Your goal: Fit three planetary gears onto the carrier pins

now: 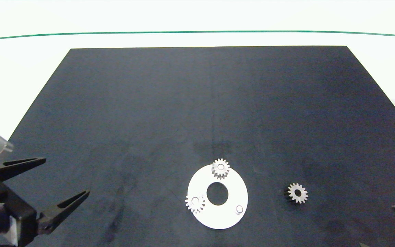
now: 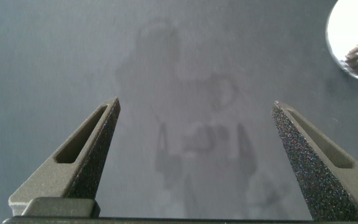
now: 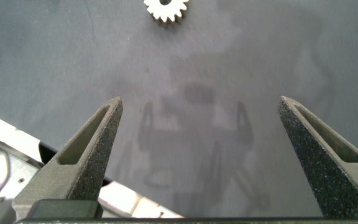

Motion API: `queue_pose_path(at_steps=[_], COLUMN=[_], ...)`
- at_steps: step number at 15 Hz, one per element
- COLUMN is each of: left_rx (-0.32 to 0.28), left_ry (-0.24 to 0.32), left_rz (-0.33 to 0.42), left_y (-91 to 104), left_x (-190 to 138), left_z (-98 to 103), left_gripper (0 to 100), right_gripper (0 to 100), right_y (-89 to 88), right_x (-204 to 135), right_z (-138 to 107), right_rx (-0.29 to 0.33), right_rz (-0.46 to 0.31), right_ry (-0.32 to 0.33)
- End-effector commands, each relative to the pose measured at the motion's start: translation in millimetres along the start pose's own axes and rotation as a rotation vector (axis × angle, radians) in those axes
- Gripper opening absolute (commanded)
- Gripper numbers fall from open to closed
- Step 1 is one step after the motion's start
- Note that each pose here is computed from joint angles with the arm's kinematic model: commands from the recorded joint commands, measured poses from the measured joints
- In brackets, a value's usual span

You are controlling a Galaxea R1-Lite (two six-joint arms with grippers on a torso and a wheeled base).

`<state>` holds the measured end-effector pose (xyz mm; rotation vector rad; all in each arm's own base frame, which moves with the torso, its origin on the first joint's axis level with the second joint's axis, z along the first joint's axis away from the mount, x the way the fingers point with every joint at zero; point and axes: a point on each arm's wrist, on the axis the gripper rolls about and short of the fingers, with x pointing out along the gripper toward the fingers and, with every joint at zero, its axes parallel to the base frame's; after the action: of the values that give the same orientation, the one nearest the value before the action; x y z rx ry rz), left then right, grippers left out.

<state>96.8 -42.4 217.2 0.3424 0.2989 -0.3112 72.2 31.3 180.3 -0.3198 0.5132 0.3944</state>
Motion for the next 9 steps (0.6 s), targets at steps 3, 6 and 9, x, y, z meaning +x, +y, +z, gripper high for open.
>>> queue_pose_path(at_steps=[3, 6, 9], left_rx=[-0.038, -0.040, -0.042], left_ry=[-0.085, -0.092, -0.100], left_rz=[0.026, 0.028, 0.030], left_y=[4.3, 4.8, 5.0], left_x=[-39, -48, -50], left_z=[-13, -18, -18], left_gripper=[100, 100, 100], right_gripper=[100, 100, 100], right_y=[16.3, 20.2, 21.3], right_x=[61, 82, 90], right_z=[11, 10, 15], right_rx=[-0.068, -0.063, -0.062], right_rz=[0.021, 0.010, 0.014], right_ry=[0.076, 0.054, 0.064])
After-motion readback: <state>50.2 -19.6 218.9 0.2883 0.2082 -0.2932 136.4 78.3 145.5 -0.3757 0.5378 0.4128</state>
